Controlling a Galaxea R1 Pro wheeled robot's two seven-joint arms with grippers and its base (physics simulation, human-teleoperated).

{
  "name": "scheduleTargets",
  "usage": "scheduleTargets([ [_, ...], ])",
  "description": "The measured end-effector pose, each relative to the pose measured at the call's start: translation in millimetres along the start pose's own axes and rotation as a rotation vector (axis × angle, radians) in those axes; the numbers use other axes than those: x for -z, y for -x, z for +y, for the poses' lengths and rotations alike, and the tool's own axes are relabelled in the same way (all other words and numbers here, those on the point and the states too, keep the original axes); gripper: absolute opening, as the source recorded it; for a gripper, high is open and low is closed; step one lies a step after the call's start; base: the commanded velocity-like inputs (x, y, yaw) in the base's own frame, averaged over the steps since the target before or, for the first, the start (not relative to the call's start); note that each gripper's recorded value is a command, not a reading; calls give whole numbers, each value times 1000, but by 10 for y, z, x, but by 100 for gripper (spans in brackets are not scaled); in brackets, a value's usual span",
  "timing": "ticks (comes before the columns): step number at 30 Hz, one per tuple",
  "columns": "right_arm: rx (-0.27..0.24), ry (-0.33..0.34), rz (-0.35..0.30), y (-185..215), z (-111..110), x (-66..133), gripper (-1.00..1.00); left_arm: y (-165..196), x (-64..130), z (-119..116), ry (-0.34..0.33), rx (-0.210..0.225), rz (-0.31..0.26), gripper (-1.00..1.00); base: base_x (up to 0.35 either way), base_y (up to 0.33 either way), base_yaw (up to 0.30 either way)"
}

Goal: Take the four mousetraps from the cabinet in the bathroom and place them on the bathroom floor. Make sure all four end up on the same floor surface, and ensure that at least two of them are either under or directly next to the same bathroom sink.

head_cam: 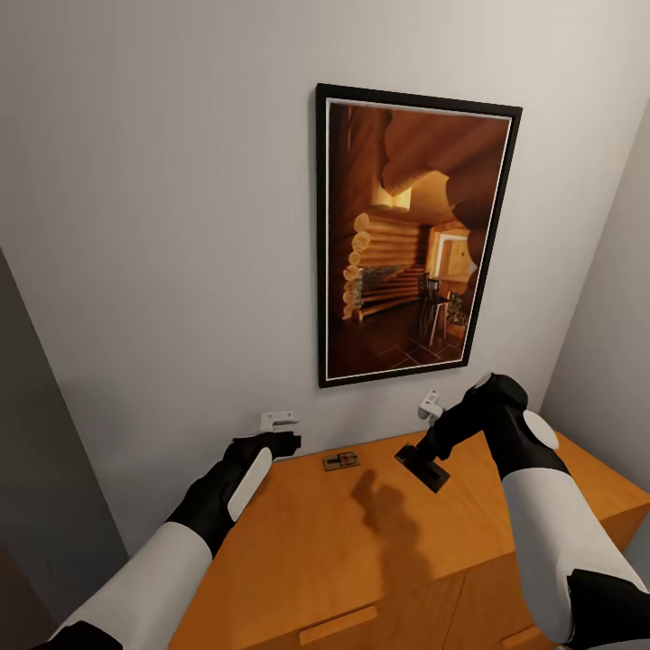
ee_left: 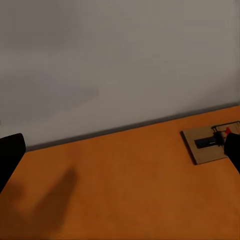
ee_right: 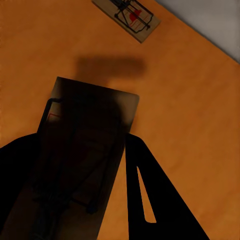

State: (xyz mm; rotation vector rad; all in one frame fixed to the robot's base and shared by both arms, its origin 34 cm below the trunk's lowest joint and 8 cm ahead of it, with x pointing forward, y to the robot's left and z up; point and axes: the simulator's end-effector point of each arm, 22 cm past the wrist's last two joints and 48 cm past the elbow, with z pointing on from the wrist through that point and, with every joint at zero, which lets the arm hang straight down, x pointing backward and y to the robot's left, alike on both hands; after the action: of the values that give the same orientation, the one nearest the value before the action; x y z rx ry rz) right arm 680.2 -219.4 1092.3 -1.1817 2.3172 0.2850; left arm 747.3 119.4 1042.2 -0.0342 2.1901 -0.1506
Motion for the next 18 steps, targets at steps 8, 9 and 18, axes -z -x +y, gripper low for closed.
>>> scheduleTargets([
  [8, -1, 0, 0, 1, 1, 0, -100, -3, -1, -1, 0, 1, 1, 100, 0, 0, 0],
  [9, -1, 0, -1, 1, 1, 0, -100, -4, -1, 1, 0, 1, 1, 100, 0, 0, 0],
  [18, -1, 0, -1, 2, 1, 0, -100, -6, -2, 2, 0, 1, 1, 100, 0, 0, 0],
])
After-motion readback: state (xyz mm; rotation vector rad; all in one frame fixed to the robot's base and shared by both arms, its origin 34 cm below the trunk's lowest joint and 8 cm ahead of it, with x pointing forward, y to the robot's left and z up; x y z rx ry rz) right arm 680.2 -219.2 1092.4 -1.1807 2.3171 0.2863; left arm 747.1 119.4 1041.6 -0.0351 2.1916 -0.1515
